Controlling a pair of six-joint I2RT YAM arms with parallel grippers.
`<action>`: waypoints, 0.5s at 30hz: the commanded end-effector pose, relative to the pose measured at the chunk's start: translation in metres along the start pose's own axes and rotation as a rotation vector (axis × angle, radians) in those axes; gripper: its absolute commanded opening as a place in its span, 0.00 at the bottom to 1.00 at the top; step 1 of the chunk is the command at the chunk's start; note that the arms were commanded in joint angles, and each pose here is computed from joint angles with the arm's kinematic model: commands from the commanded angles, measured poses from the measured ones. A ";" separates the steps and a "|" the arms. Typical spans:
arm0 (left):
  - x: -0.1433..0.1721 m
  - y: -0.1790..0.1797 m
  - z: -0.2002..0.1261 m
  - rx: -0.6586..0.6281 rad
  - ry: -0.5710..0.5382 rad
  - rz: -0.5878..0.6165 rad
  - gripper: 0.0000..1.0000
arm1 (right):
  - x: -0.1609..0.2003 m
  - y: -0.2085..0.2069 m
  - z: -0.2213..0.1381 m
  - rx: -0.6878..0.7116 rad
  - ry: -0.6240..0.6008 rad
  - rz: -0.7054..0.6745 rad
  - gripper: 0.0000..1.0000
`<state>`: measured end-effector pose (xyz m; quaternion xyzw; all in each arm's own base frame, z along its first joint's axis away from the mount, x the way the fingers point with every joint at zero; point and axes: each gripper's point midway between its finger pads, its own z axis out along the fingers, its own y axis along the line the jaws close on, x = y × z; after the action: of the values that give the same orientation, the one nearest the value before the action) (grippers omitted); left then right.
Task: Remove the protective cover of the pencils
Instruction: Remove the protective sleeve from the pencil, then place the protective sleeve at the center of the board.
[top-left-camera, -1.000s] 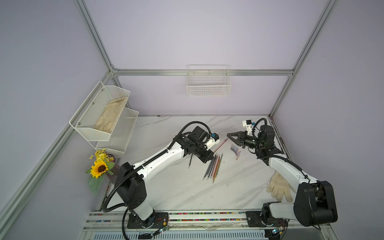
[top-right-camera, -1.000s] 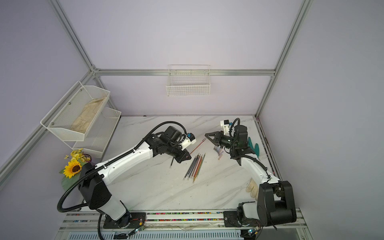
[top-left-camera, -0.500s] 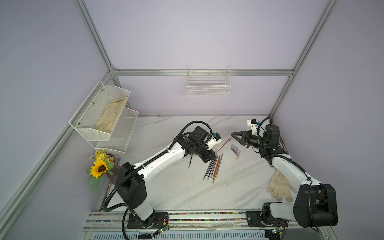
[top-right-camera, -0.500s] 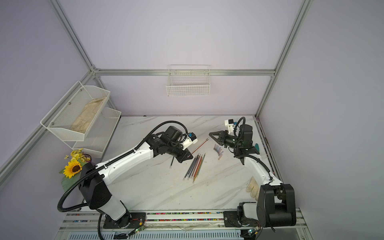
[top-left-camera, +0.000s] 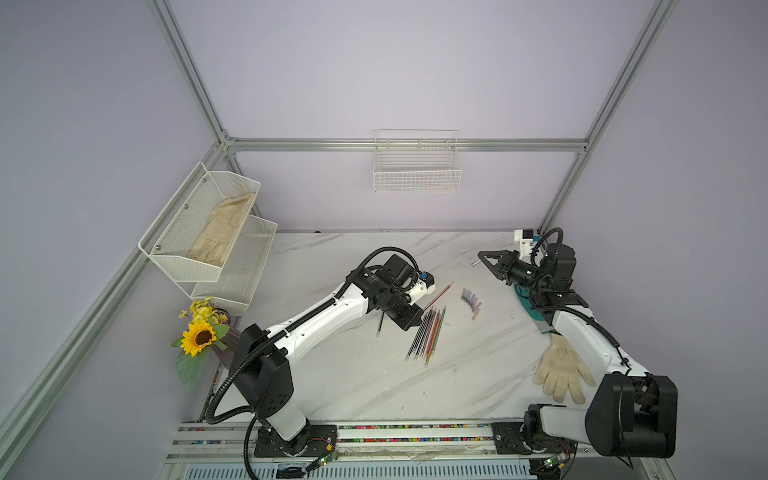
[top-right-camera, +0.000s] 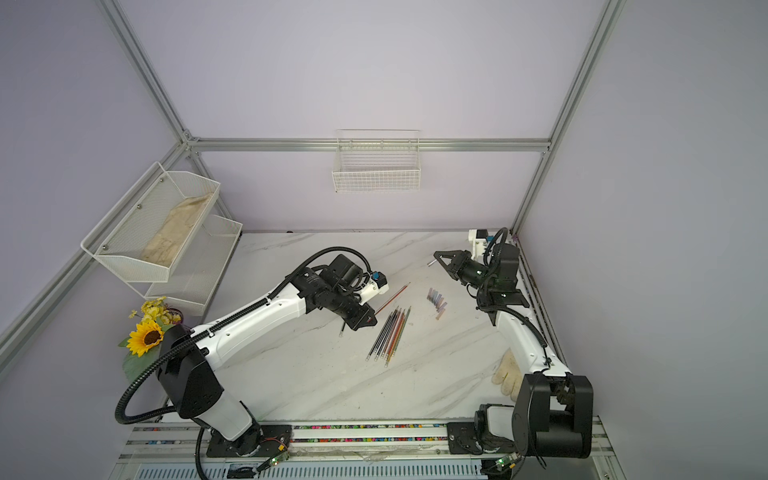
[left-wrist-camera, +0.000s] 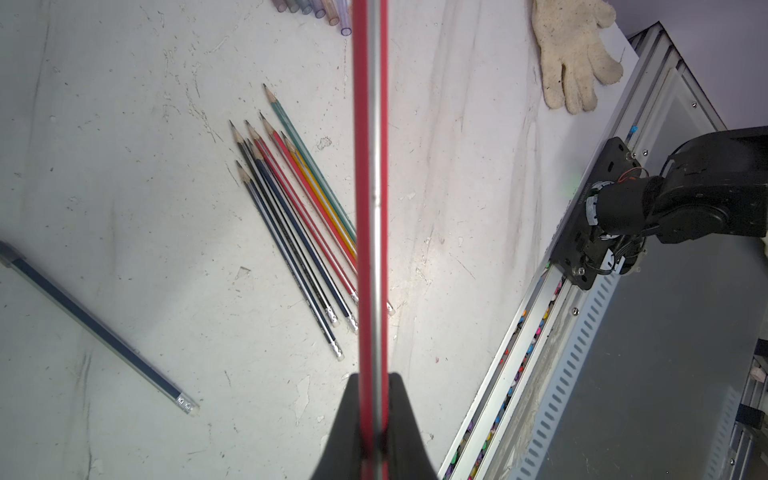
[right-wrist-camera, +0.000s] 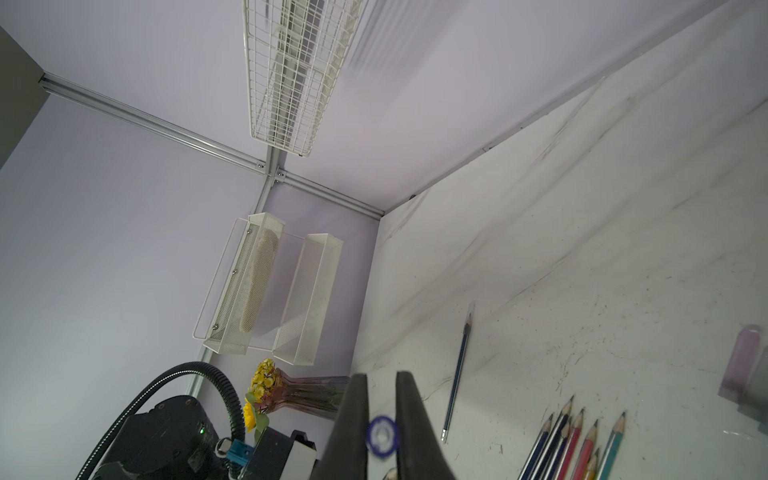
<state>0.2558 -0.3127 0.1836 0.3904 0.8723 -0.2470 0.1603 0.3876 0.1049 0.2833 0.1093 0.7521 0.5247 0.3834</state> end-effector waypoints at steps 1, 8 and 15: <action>0.003 0.004 -0.001 -0.020 -0.002 -0.001 0.00 | 0.021 -0.033 -0.003 0.085 0.010 0.055 0.00; 0.004 0.005 0.002 -0.020 0.015 -0.005 0.00 | 0.058 -0.107 -0.017 0.302 0.003 0.147 0.00; 0.005 0.005 0.002 -0.019 0.018 -0.006 0.00 | 0.074 -0.179 -0.024 0.509 0.022 0.182 0.01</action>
<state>0.2574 -0.3098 0.1804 0.3881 0.8764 -0.2367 0.1589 0.3634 0.0699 0.1239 0.2474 0.8331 0.3987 0.2929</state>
